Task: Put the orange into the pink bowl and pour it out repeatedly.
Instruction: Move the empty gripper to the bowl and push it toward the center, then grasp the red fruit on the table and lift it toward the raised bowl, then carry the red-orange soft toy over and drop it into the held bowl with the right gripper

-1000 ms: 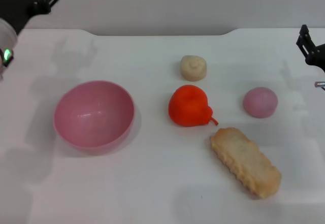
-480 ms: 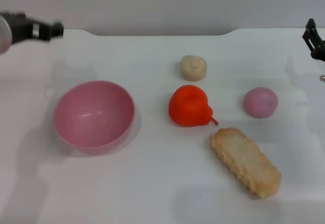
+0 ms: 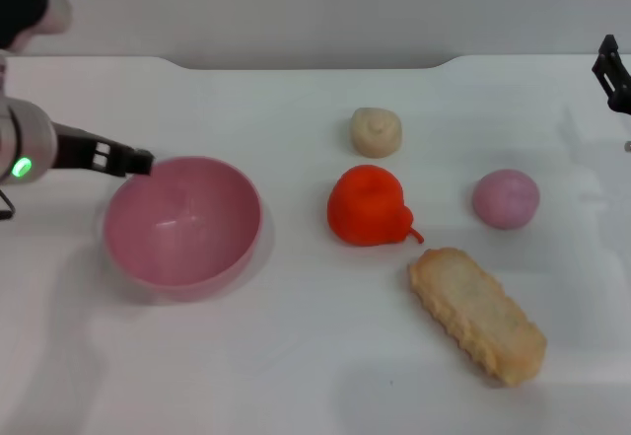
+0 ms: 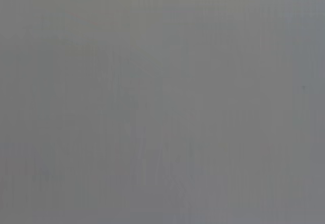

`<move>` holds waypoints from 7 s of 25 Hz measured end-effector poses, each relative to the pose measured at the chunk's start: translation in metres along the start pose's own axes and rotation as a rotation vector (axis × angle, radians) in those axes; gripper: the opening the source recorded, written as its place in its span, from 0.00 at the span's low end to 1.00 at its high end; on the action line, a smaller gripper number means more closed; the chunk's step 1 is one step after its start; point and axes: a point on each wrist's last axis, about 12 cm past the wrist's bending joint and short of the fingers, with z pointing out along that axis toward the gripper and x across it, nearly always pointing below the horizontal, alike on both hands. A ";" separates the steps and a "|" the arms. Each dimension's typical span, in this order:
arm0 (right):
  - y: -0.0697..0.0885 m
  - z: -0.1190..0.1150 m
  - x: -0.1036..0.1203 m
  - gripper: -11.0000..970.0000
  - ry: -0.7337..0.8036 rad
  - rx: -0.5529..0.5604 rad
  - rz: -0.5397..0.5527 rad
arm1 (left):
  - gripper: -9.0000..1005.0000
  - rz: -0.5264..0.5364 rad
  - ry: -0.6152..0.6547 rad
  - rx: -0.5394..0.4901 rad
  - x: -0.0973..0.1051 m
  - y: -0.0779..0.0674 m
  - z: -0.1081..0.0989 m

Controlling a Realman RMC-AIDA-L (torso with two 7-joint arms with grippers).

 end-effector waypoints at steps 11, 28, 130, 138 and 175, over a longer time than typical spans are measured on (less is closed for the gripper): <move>0.000 0.001 0.000 0.83 0.000 -0.002 -0.004 | 0.79 0.018 0.086 0.024 0.008 -0.010 0.007; 0.002 0.000 -0.001 0.83 -0.003 -0.007 -0.003 | 0.79 0.004 0.103 0.030 0.016 -0.015 0.035; 0.170 0.028 -0.096 0.81 0.908 -0.530 -0.151 | 0.05 0.043 -0.068 -0.049 -0.077 0.024 0.008; 0.172 0.029 -0.075 0.80 0.979 -0.538 -0.135 | 0.05 0.051 -0.067 -0.042 -0.078 0.020 0.009; 0.179 0.021 -0.137 0.07 0.749 -0.614 -0.206 | 0.05 0.056 -0.060 -0.060 -0.074 0.028 0.014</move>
